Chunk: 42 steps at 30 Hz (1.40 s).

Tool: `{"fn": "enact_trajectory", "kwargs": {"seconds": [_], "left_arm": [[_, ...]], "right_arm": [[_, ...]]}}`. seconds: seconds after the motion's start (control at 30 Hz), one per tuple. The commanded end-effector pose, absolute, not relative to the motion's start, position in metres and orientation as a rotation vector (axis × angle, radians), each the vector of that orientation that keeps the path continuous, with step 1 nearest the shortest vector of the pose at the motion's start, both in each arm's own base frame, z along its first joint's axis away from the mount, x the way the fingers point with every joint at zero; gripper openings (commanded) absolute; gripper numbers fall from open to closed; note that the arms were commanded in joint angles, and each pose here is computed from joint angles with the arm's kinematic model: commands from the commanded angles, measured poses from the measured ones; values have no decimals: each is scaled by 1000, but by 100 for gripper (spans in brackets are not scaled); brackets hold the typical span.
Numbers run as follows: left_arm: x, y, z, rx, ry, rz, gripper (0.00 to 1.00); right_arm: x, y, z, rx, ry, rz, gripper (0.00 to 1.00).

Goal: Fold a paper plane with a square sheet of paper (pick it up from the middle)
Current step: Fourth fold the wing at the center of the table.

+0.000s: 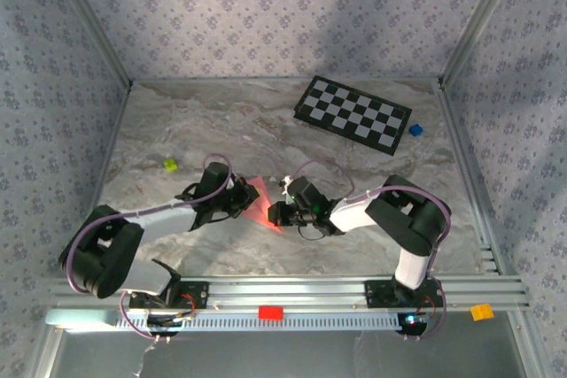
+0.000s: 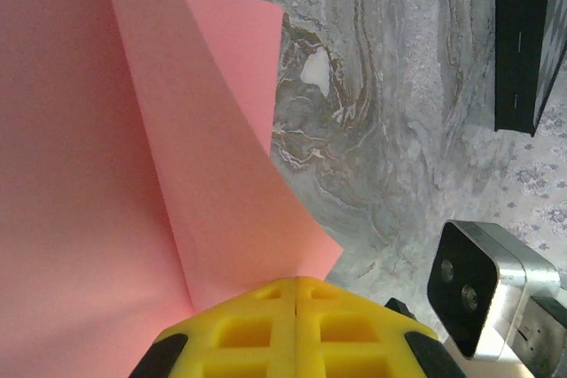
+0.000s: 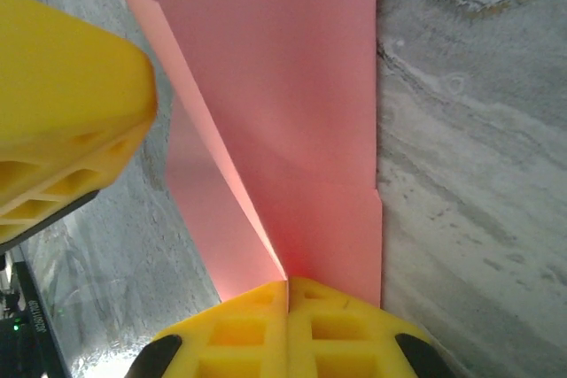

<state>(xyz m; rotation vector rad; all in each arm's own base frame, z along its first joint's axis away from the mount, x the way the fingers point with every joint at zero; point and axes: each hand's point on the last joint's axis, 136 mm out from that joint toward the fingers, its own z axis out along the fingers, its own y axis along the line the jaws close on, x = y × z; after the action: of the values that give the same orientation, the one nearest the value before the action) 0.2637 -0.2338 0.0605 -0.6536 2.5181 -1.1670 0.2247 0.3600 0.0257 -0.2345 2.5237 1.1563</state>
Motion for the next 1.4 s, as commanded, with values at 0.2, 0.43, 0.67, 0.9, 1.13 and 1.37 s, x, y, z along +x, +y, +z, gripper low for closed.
{"fn": "enact_trajectory", "kwargs": {"seconds": [0.2, 0.43, 0.67, 0.9, 1.13, 1.37], "left_arm": [[270, -239, 54, -659, 2501, -1171, 0], [273, -235, 40, -705, 2520, -1126, 0], [271, -228, 32, -747, 2532, -1069, 0], [273, -228, 39, -728, 2517, -1076, 0], [276, -233, 46, -683, 2514, -1096, 0], [277, -236, 42, -676, 2531, -1101, 0]], "right_arm": [[209, 347, -14, -160, 2720, 1083, 4], [209, 343, -16, -136, 2741, 1071, 4], [209, 343, -17, -139, 2762, 1060, 5], [208, 341, -21, -124, 2796, 1058, 2], [208, 340, -25, -92, 2825, 1060, 1], [208, 338, -28, -62, 2843, 1056, 1]]}}
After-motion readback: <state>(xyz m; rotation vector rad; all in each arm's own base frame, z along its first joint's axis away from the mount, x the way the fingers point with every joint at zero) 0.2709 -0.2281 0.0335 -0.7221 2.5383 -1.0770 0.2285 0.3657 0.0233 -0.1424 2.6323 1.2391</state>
